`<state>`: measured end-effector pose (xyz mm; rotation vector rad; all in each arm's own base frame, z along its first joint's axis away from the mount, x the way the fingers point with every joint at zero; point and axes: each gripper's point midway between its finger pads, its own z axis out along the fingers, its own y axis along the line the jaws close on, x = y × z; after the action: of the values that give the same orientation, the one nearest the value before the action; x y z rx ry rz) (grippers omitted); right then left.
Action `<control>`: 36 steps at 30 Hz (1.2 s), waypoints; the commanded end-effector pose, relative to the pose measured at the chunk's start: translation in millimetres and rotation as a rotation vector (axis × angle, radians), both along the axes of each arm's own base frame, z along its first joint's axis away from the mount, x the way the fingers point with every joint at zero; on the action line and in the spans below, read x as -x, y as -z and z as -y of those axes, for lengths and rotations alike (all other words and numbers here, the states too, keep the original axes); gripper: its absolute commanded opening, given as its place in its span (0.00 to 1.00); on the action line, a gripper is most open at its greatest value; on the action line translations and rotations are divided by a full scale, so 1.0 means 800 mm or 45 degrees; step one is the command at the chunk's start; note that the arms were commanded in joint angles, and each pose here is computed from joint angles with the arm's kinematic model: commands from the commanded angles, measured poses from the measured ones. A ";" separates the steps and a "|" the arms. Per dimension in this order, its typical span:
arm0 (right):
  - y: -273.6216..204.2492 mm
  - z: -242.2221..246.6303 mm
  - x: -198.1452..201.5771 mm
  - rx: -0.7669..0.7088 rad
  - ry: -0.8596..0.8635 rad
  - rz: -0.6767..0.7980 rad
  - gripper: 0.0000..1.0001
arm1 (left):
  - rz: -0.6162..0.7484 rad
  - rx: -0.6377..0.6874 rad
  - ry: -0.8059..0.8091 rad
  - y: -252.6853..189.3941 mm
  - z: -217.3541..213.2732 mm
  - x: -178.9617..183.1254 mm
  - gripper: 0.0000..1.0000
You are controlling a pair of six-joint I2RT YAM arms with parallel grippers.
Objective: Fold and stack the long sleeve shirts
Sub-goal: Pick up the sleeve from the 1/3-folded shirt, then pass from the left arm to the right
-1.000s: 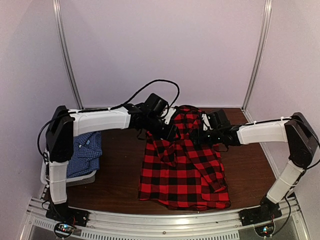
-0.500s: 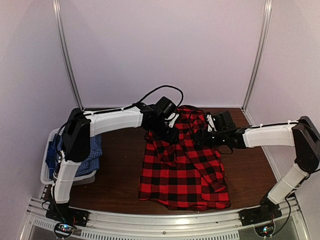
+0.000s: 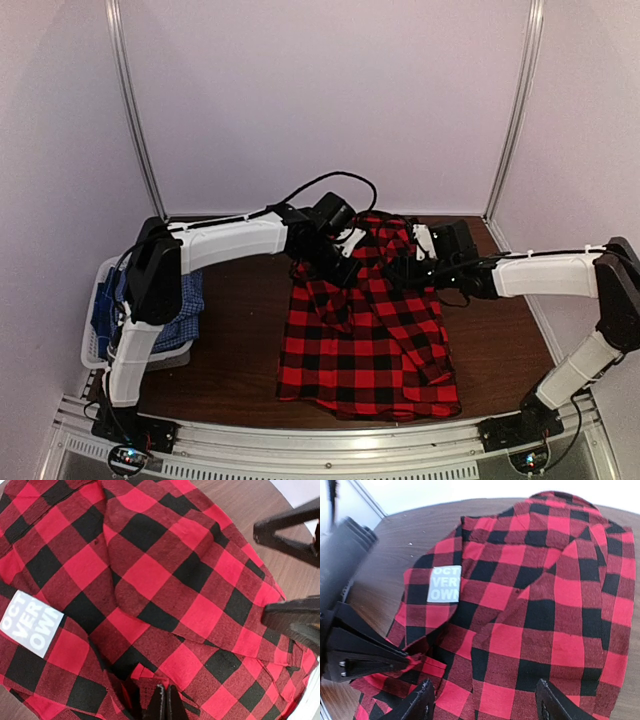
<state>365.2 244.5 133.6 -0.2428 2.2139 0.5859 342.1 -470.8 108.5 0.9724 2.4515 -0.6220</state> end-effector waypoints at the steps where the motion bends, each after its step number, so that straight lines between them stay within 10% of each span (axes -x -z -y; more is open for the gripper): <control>1: -0.044 -0.008 0.005 -0.056 -0.099 0.155 0.71 | 0.133 0.142 0.174 -0.065 0.017 0.006 0.00; 21: -0.124 -0.055 0.085 -0.253 -0.593 0.375 0.91 | 0.079 0.613 0.710 -0.171 -0.002 0.085 0.00; 36: -0.104 -0.112 0.112 -0.199 -0.785 0.314 0.87 | 0.055 0.699 0.838 -0.178 -0.008 0.098 0.00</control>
<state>282.1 317.4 205.3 -0.8158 1.8716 0.9760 265.4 -467.8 233.9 1.4828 1.8217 -1.3330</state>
